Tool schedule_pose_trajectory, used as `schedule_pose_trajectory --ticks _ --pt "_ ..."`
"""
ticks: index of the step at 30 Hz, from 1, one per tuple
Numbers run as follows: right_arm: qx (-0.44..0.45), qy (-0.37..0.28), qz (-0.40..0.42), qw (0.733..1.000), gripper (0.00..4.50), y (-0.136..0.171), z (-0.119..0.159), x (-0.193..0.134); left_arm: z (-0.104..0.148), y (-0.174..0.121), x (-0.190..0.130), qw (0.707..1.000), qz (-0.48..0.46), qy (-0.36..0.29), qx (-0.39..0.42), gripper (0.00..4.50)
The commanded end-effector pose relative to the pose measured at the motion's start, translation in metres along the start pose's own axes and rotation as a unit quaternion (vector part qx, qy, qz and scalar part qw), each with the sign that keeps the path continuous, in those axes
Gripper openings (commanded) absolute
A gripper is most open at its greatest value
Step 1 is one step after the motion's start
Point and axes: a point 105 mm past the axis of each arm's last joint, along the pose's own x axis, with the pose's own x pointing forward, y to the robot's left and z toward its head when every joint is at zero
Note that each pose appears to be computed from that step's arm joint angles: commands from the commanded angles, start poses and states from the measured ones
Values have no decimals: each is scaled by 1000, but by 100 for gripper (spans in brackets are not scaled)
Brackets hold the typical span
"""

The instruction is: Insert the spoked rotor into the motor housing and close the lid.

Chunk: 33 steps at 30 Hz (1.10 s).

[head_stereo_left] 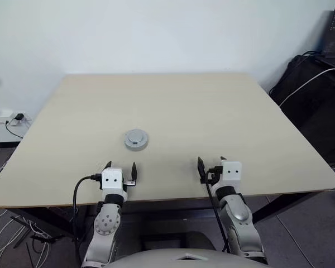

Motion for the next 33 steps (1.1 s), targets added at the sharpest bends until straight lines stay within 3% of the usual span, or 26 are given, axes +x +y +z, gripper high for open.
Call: schedule_pose_trajectory --ticks 1,15,33 --pt "-19 -31 -8 999 450 -1 11 0 16 0 5 999 0 -43 -7 448" --pt "42 -38 -31 998 450 -10 7 0 17 2 8 999 2 -48 -22 448" --pt "37 -32 -5 999 450 -4 4 6 14 1 11 998 5 -45 -33 448"
